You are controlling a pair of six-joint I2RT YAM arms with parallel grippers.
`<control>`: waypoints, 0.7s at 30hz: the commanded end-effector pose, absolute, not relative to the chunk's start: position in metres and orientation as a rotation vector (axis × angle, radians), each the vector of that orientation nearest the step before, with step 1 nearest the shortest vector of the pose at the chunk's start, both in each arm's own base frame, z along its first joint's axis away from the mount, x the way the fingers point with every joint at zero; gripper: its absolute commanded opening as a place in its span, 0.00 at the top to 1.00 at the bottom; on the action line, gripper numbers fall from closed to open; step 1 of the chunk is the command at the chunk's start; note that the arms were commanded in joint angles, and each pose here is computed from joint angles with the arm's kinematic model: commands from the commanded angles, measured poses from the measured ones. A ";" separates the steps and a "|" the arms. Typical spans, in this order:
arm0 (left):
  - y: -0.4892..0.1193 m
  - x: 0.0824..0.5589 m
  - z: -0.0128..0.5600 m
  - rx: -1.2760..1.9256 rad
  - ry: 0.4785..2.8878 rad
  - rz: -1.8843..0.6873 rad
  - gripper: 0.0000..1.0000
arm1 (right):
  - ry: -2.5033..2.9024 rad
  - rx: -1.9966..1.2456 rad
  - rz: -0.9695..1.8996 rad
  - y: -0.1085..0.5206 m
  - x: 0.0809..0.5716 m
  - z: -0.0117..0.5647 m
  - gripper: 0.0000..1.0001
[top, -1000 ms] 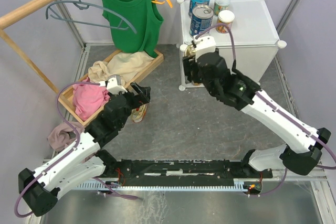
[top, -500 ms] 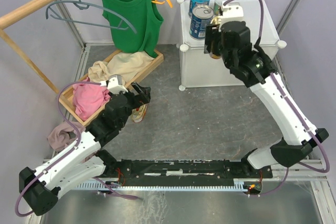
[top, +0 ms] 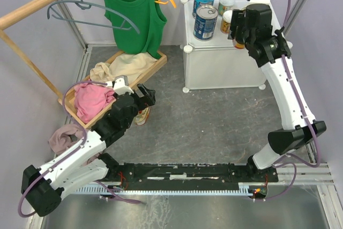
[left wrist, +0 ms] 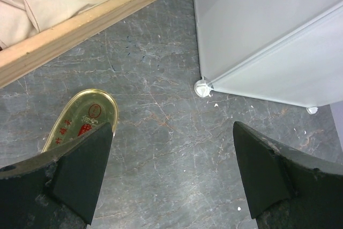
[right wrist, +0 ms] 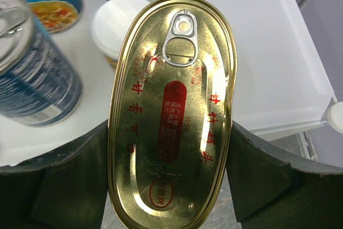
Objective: Place and organize the canned foods onto the counter
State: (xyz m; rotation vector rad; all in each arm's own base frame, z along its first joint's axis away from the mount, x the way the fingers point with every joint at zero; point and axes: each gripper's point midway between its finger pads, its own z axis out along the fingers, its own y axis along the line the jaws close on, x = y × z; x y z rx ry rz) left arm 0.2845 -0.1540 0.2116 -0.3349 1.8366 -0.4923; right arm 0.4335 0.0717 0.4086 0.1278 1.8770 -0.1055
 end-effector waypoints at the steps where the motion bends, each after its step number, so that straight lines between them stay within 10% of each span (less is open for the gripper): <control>1: -0.160 0.295 0.236 -0.324 1.771 -0.522 0.01 | 1.722 0.194 -0.060 0.050 0.444 0.463 0.99; 21: -0.179 0.320 0.216 -0.321 1.817 -0.523 0.01 | 1.764 0.212 -0.118 0.002 0.529 0.436 0.99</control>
